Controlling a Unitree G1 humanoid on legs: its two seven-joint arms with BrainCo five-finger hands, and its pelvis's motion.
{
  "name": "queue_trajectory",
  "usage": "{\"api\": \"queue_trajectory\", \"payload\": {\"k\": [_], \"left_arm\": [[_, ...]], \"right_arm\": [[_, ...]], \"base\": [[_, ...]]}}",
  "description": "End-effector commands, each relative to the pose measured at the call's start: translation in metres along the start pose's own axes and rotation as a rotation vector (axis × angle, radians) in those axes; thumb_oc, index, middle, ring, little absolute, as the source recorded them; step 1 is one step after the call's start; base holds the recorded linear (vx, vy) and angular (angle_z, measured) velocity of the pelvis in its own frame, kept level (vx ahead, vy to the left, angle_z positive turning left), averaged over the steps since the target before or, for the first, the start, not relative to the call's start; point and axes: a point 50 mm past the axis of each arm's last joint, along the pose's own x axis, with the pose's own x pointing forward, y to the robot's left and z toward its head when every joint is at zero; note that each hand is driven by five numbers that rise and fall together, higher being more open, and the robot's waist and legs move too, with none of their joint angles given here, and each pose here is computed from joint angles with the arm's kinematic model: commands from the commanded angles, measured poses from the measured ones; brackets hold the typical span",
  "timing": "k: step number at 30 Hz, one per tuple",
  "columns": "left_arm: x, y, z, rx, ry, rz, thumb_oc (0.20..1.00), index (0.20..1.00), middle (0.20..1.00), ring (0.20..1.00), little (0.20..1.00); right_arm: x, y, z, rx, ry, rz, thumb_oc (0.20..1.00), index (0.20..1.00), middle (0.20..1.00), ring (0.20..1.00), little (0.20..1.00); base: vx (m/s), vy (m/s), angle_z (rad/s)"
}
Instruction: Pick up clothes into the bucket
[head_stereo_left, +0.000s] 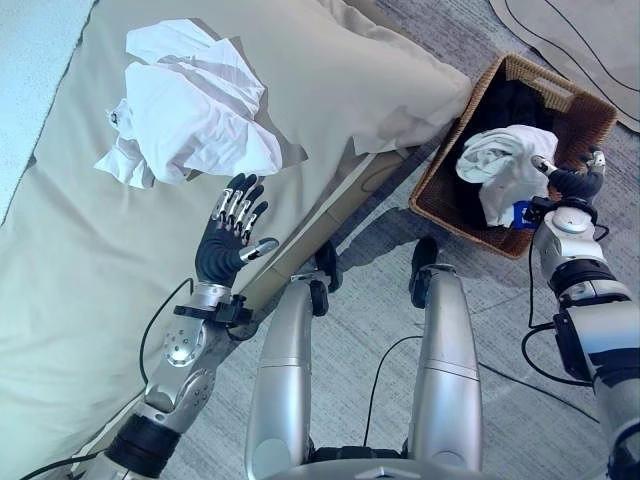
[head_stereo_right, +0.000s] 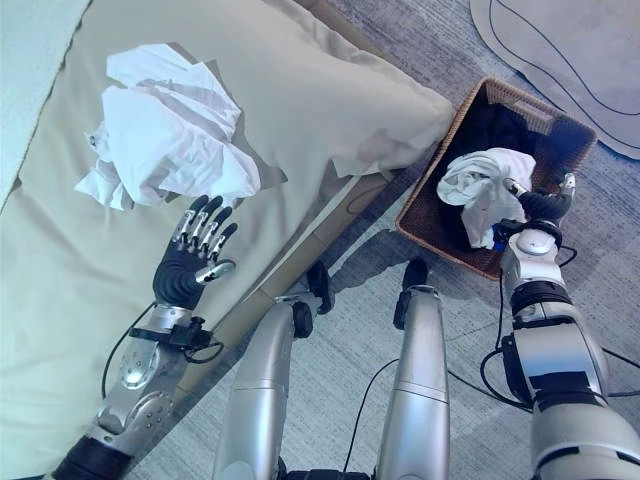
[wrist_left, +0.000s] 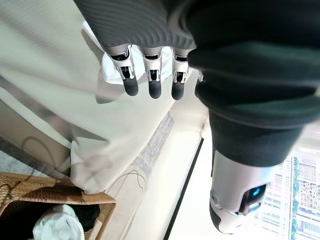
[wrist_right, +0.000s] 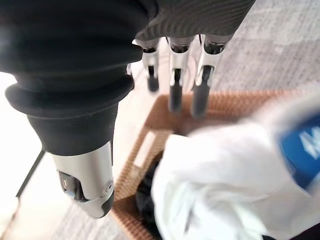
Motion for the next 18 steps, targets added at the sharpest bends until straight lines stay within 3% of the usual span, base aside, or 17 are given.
{"api": "queue_trajectory", "payload": {"k": [1,9,18], "left_arm": [[-0.002,-0.006,0.005,0.004,-0.075,-0.002,1.000,1.000,1.000,1.000,1.000],[0.001,0.004,-0.008,0.053,-0.042,0.052,1.000,1.000,1.000,1.000,1.000],[-0.015,0.051,-0.033,0.242,0.086,0.272,1.000,1.000,1.000,1.000,1.000]], "right_arm": [[0.003,-0.007,0.006,-0.054,-0.052,-0.016,1.000,1.000,1.000,1.000,1.000],[-0.016,0.005,-0.016,0.025,-0.075,0.064,1.000,1.000,1.000,1.000,1.000],[-0.096,0.000,-0.093,-0.015,-0.061,0.282,1.000,1.000,1.000,1.000,1.000]], "base": [[-0.08,-0.010,-0.03],[0.01,-0.038,0.02],[0.12,-0.064,0.33]]}}
